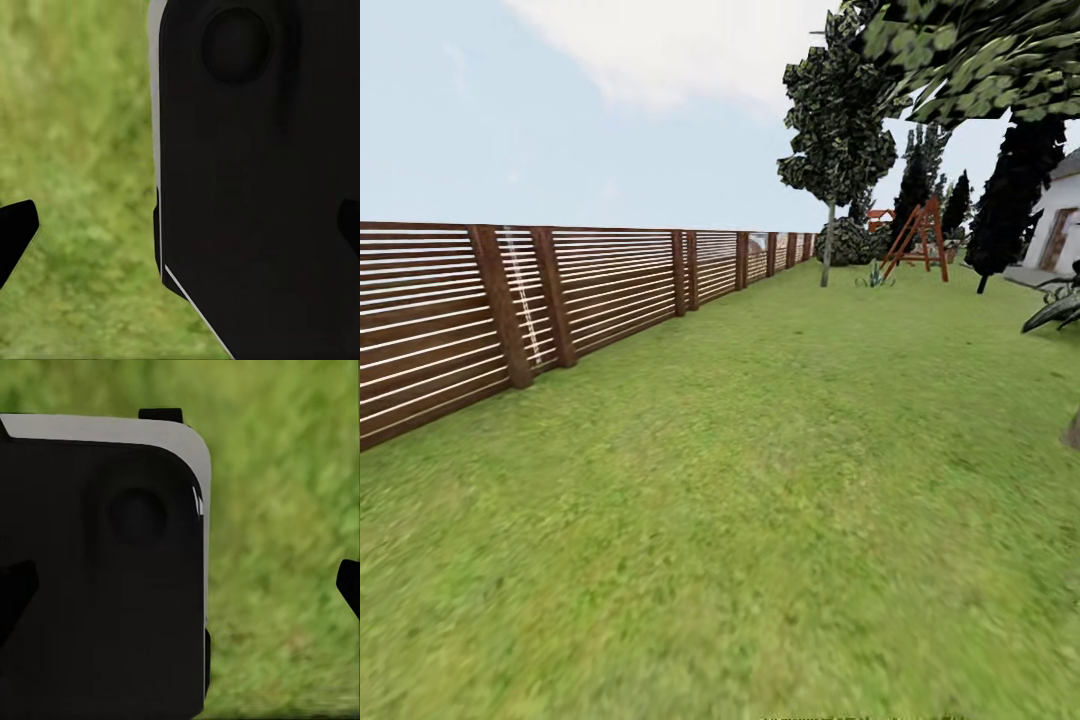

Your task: Take the three Easter eggs out of the wicker basket on the lawn in the garden, then place them on the lawn next to a single tree (choose any tree) so that all three eggs are next to the same tree and none are left in the basket.

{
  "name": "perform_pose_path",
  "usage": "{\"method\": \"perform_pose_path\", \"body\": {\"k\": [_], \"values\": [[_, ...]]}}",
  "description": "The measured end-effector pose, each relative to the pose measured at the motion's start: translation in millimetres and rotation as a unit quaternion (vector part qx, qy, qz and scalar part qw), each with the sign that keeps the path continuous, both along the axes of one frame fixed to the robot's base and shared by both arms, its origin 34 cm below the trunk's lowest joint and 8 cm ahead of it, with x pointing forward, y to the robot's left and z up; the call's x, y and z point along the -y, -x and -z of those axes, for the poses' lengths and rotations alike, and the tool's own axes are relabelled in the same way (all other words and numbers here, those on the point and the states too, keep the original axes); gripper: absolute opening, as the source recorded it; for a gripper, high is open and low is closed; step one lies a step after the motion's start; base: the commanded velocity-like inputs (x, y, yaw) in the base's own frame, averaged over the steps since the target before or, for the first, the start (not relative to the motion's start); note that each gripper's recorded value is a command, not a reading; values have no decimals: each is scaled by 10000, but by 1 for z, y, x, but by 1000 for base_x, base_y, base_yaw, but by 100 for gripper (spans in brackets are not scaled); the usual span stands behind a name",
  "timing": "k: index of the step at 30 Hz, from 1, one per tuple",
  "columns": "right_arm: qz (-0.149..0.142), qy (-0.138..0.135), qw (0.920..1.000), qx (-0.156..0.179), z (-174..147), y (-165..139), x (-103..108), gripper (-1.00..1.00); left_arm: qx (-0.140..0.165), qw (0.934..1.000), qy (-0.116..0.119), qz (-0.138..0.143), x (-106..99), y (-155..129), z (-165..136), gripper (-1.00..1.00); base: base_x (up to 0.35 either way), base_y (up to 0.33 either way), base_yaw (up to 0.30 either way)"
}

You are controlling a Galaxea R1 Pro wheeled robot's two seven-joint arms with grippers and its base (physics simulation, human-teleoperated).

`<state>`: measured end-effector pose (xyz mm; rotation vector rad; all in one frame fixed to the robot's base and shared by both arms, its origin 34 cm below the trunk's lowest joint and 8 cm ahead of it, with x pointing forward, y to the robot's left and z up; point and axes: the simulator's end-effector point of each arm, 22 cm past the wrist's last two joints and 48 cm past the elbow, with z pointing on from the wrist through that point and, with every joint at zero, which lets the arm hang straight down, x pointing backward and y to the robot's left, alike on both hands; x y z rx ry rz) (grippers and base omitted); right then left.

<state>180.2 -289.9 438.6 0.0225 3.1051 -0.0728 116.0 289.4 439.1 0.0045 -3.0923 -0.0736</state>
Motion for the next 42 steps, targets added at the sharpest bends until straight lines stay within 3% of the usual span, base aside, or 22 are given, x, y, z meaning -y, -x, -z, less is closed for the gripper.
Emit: {"method": "perform_pose_path", "body": {"k": [42], "values": [[-12, 2, 10000, -1, 0, 0, 0, 100, 0, 10000, 0, 0, 0, 0, 0, 100, 0, 0, -300]]}}
